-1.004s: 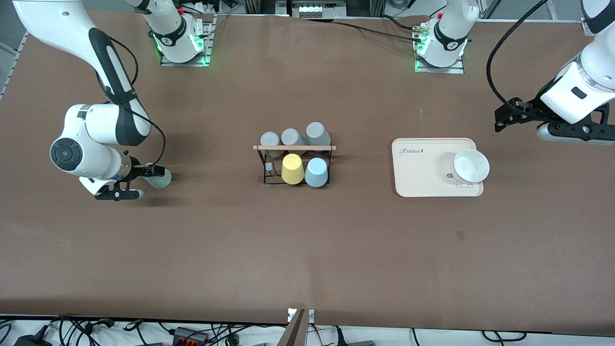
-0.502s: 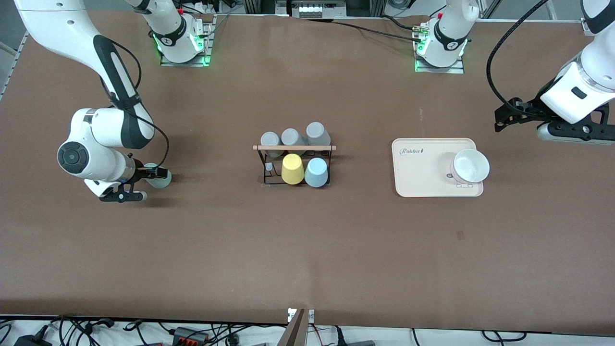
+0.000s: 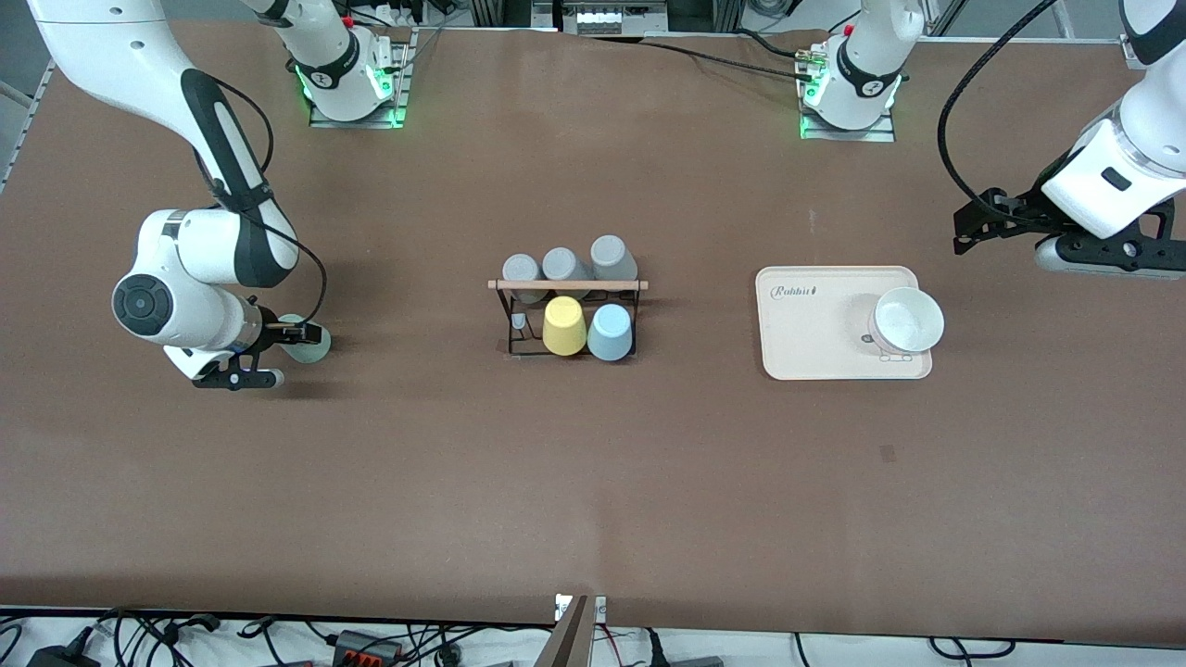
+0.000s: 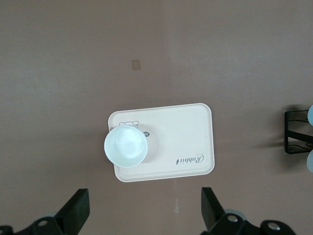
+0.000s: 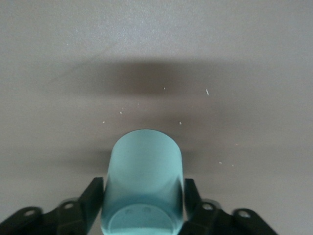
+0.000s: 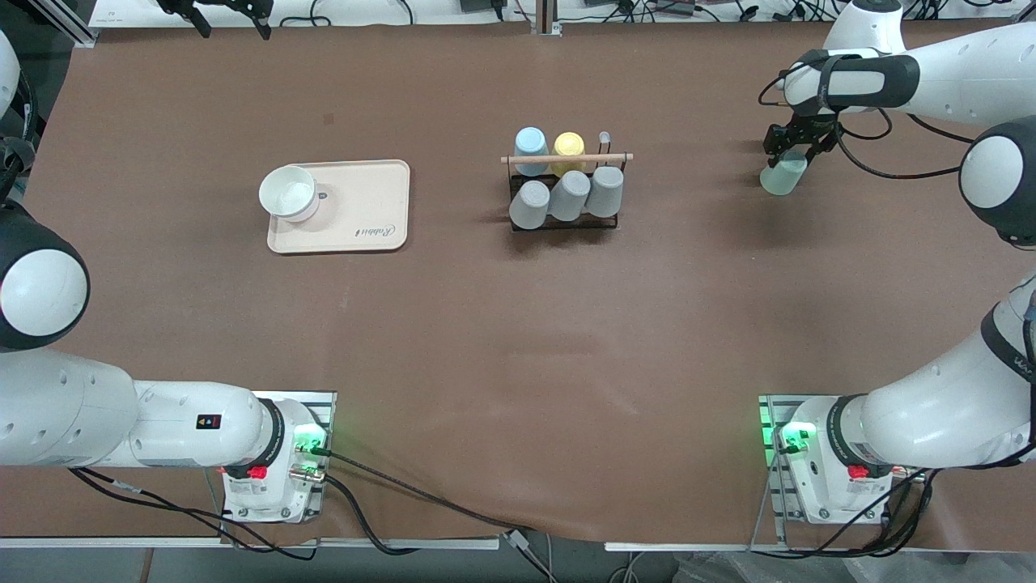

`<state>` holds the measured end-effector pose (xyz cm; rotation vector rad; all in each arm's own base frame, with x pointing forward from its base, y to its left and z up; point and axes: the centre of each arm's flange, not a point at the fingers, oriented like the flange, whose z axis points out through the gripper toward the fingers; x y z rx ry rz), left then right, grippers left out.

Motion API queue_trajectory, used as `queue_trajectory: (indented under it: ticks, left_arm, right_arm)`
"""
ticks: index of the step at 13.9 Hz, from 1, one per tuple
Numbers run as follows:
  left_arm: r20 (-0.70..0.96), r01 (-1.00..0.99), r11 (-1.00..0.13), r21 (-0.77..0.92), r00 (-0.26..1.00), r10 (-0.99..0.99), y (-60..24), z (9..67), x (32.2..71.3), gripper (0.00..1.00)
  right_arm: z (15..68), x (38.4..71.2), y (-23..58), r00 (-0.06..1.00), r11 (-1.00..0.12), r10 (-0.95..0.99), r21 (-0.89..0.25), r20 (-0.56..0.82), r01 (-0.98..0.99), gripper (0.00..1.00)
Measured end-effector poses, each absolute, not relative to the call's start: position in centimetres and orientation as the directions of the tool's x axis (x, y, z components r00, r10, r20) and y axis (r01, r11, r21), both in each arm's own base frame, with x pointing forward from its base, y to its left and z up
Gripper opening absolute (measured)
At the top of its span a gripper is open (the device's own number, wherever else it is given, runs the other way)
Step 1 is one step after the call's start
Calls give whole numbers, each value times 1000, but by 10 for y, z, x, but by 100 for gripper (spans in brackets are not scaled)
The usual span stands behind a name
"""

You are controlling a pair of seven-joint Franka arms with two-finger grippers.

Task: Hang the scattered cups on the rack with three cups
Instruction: 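Grasp the pale teal cup with the right gripper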

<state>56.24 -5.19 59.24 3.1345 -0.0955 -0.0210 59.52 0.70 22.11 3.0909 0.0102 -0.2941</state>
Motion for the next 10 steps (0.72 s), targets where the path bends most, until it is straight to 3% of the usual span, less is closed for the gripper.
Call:
queue_trajectory:
  ticks: [6,10]
  left_arm:
    - [-13,-61,-998,6,998,-61,-52,593,562,100]
    - [-13,-61,-998,6,998,-61,-52,593,562,100]
  right_arm:
    - [231,600,8,980,-999,2,36,-198,10,66]
    - [312,633,42,980,-998,51,32,-193,58,66]
